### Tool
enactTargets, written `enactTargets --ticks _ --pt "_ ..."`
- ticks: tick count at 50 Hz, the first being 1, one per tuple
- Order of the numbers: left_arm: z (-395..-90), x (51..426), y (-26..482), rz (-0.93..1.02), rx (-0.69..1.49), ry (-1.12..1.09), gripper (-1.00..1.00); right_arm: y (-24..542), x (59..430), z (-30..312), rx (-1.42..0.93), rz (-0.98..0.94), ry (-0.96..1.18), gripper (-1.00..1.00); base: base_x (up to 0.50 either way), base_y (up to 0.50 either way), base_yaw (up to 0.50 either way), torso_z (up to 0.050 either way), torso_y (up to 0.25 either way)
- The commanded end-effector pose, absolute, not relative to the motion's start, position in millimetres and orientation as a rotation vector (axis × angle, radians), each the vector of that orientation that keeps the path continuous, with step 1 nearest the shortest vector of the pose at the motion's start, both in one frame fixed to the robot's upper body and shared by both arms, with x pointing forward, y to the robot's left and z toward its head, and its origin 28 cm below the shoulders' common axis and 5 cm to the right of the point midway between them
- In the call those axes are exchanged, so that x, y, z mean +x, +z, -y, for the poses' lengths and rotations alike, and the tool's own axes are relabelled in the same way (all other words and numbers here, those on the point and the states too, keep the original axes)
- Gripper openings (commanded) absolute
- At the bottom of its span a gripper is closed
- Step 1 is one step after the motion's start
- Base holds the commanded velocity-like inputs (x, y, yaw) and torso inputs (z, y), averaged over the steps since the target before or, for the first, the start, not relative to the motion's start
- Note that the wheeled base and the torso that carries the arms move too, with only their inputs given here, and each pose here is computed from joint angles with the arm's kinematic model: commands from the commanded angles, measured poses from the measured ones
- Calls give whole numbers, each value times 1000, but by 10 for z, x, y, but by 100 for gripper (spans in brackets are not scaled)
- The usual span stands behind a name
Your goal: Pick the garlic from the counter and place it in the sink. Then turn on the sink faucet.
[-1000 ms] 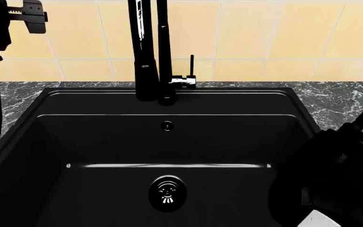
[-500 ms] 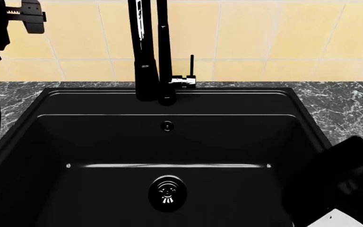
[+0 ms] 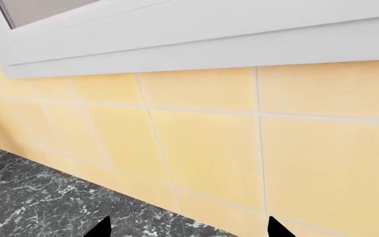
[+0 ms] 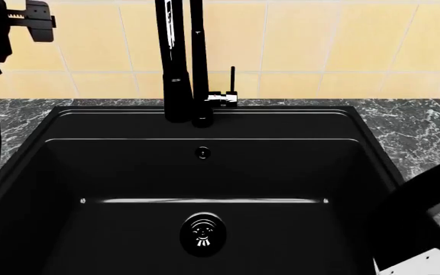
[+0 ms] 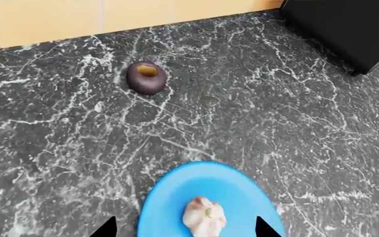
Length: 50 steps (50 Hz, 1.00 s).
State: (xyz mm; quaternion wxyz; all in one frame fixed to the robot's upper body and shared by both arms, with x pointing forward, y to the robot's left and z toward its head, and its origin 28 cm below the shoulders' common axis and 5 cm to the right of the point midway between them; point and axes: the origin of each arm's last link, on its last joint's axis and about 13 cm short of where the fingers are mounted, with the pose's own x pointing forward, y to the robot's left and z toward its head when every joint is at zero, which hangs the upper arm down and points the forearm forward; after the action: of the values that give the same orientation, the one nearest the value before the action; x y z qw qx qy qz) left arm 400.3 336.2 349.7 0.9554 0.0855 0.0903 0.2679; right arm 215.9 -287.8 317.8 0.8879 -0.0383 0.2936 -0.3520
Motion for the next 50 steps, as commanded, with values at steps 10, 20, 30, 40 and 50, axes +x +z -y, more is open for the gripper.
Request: enactTargets --ticks 10,20,30,40,50 --pt "-3313 4024 3511 -163 143 499 100 2955 2296 2990 -4 -683 -732 100 0 0 0 0 0" --pt "-3336 4015 3517 -164 140 504 100 2881 2305 3122 45 -699 -783 100 0 0 0 0 0" --pt "-3325 4019 3513 -164 140 501 100 2775 2359 3164 56 -720 -798 100 0 0 0 0 0" --pt "-3327 4020 3505 -166 139 502 100 2668 2417 3210 70 -740 -813 100 0 0 0 0 0" --pt "-3340 4020 3482 -171 137 506 100 2617 2514 3300 104 -755 -858 100 0 0 0 0 0"
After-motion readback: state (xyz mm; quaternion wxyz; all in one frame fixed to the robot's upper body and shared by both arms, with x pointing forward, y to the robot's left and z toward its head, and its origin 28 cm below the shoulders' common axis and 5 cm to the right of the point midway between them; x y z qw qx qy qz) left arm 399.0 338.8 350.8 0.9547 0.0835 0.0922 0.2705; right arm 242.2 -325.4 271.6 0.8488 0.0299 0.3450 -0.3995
